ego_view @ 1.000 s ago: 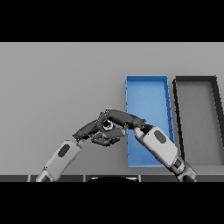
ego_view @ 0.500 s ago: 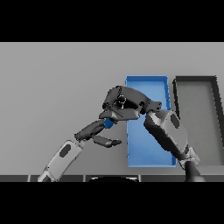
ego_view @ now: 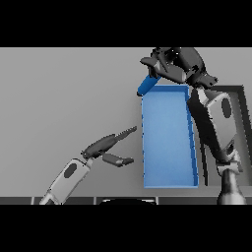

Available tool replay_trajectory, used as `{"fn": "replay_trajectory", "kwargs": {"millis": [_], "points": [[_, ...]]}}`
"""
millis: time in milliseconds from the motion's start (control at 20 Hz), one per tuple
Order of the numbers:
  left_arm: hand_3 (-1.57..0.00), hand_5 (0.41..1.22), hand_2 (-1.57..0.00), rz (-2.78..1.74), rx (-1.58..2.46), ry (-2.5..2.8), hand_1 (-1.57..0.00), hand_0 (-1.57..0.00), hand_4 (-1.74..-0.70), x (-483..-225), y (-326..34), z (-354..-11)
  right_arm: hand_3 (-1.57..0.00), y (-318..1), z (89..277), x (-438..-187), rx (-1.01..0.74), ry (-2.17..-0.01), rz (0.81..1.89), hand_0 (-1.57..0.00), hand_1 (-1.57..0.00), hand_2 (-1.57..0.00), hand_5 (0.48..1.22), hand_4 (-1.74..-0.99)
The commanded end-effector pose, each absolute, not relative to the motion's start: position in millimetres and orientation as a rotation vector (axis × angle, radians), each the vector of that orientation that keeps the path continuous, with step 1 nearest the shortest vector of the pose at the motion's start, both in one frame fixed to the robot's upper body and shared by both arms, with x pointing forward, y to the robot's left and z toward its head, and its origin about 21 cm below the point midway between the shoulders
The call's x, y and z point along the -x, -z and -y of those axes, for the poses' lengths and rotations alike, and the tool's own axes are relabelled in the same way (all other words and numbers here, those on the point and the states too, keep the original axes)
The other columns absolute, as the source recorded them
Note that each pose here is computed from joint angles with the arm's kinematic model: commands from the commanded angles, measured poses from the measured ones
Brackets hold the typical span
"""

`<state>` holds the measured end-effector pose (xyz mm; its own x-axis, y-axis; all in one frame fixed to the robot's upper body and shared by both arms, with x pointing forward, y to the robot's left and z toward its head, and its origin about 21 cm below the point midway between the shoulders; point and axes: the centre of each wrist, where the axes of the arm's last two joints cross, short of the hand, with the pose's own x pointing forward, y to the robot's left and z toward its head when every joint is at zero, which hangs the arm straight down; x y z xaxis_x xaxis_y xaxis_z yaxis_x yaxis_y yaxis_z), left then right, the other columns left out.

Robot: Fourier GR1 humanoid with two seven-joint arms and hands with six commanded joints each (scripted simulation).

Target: Pick up the blue pipe and place it into the blue bin.

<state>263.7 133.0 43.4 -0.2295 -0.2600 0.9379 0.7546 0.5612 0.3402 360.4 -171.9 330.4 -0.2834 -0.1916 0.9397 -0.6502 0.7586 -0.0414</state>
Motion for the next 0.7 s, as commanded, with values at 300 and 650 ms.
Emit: {"fn": "replay_trajectory", "kwargs": {"millis": [300, 650], "points": [[0.00, 0.483, 0.00, 1.513, 0.428, 0.981, 0.00, 0.00, -0.89, -267.5, -40.8, -132.1, -1.57, -245.5, 221.9, -383.7, -0.418, -0.307, 1.597, -1.57, -1.57, -1.57, 1.122, -1.740], [0.00, 0.463, 0.00, 1.521, 0.439, 0.992, 0.00, 0.00, -0.88, -264.8, -40.5, -135.7, -1.57, -167.8, 241.9, -368.6, -0.276, -0.202, 1.250, -1.57, -1.57, -1.57, 1.122, -1.741]]}}
